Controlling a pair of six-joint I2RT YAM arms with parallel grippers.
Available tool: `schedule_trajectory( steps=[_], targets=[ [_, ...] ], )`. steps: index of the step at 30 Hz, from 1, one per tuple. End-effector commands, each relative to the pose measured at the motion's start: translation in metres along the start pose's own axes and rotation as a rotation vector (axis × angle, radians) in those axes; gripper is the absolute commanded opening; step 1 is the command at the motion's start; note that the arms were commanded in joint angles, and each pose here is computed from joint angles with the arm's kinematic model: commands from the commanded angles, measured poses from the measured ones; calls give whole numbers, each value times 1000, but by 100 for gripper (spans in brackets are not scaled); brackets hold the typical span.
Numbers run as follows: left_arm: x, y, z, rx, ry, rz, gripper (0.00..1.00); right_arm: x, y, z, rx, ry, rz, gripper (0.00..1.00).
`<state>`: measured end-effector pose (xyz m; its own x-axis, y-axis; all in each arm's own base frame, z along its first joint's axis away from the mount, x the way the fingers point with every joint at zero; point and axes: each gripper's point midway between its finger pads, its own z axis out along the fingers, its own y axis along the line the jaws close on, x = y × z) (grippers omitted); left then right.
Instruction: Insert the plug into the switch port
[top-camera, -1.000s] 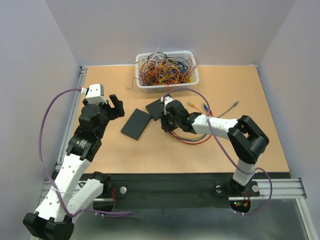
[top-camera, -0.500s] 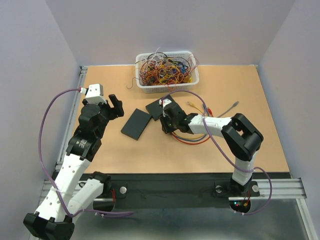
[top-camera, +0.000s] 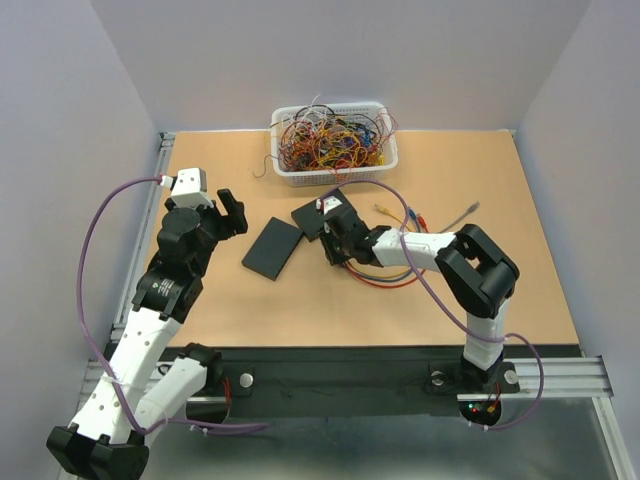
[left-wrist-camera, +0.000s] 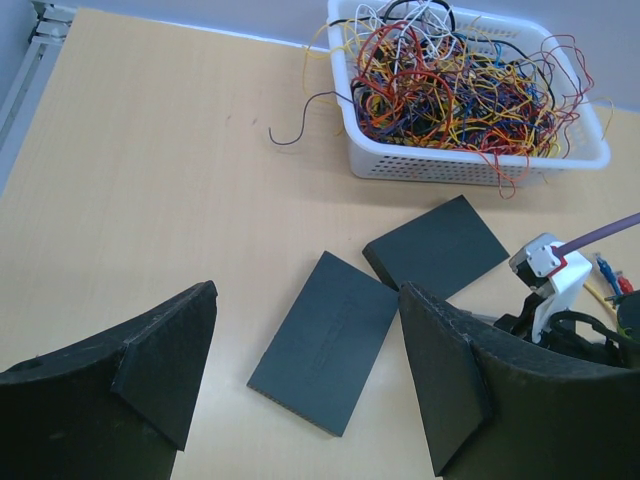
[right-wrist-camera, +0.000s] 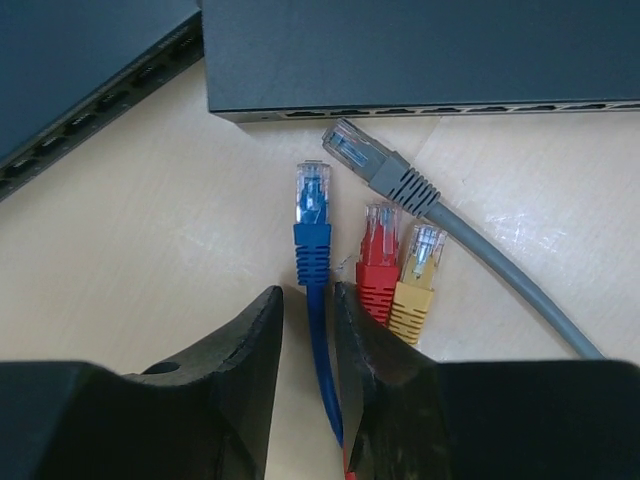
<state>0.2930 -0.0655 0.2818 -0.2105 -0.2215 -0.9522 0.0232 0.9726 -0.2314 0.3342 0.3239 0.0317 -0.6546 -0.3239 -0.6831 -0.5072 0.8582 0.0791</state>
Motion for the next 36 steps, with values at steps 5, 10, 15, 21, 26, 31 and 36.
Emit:
schedule_trajectory(
  steps=[5,10,15,21,26,31,36],
  targets=[
    [-11,2,-1,-10,-40,-5,84,-24,-3,9,48,-60,-36,33],
    [-9,2,0,-12,-33,-3,84,-26,-3,13,55,-61,-34,34],
    [-8,2,1,-11,-30,-1,84,-27,-3,17,59,-61,-34,33],
    [-8,2,1,-10,-28,-1,84,-25,-3,19,59,-54,-37,23],
    [-7,2,3,-13,-19,2,84,-22,-3,15,52,-51,-28,13],
    [-4,5,6,-30,-2,5,97,-24,7,5,-12,-55,-42,1],
    [2,8,13,-39,30,8,98,-30,27,-23,-147,-121,-46,0]
  ],
)
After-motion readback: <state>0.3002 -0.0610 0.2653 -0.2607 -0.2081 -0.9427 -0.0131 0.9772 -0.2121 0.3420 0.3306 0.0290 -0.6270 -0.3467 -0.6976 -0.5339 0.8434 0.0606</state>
